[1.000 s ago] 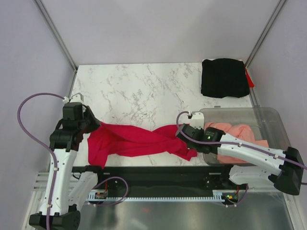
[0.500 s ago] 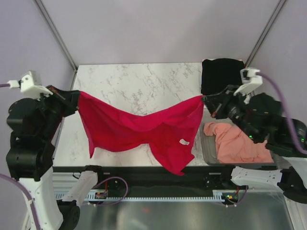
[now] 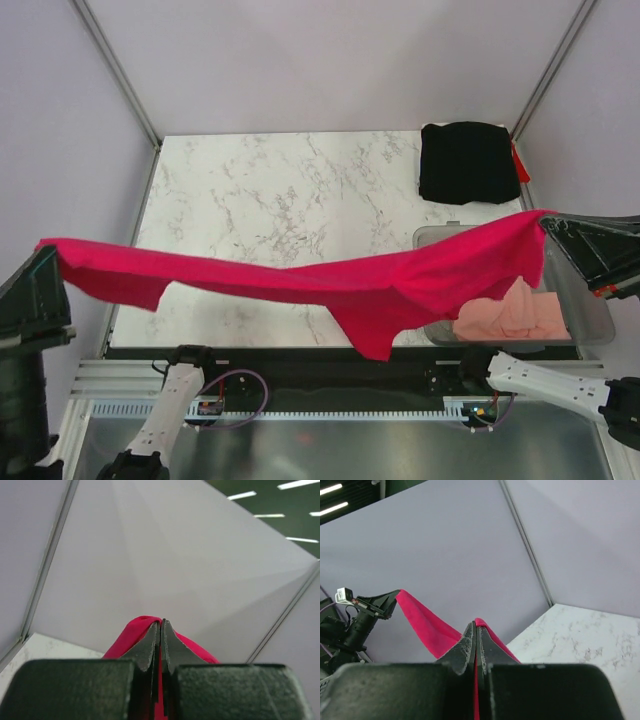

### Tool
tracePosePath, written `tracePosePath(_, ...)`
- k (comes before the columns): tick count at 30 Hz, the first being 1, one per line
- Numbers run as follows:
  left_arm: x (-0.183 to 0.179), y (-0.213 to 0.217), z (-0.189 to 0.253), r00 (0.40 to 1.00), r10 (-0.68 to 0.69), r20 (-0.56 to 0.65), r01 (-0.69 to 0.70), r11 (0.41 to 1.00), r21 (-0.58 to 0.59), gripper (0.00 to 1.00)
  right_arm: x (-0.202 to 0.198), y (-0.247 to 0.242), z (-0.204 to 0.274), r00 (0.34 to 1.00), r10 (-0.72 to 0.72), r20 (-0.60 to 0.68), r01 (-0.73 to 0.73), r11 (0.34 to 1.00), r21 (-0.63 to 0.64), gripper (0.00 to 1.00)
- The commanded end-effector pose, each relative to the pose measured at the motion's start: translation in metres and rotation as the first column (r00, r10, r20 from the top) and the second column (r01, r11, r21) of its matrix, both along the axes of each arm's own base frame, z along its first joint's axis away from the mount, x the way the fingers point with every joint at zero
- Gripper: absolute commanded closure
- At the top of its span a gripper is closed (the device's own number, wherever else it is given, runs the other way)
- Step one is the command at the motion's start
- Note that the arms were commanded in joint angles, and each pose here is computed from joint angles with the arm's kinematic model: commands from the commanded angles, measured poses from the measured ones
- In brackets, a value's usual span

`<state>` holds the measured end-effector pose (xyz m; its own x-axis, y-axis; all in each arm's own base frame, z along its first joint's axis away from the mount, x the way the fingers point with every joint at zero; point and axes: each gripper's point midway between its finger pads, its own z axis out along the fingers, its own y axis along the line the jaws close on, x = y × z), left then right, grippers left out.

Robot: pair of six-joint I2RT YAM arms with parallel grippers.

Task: Fold and stack the t-shirts
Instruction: Flatten the tshirt out

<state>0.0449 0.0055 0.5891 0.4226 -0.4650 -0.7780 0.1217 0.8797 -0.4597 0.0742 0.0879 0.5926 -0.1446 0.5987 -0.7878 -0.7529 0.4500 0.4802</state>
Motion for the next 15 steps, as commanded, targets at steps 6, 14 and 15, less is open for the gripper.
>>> tracePosePath(6, 0.013, 0.014, 0.036, 0.993, 0.066, 0.102, -0.070, 0.997, 0.040, 0.98, 0.033, 0.002, 0.056, 0.975, -0.199, 0.097, 0.197, 0.980, 0.031, 1.00)
tracePosePath(14, 0.219, 0.006, -0.041, 0.888, 0.165, -0.429, -0.118, 0.984, 0.134, 0.98, 0.212, 0.051, 0.004, 0.621, -0.782, -0.056, 0.727, 0.601, -0.332, 1.00)
tracePosePath(15, 0.239, 0.011, -0.056, 0.851, 0.202, -0.484, -0.142, 0.977, 0.158, 0.98, 0.250, 0.079, -0.021, 0.599, -0.798, -0.065, 0.713, 0.569, -0.410, 1.00)
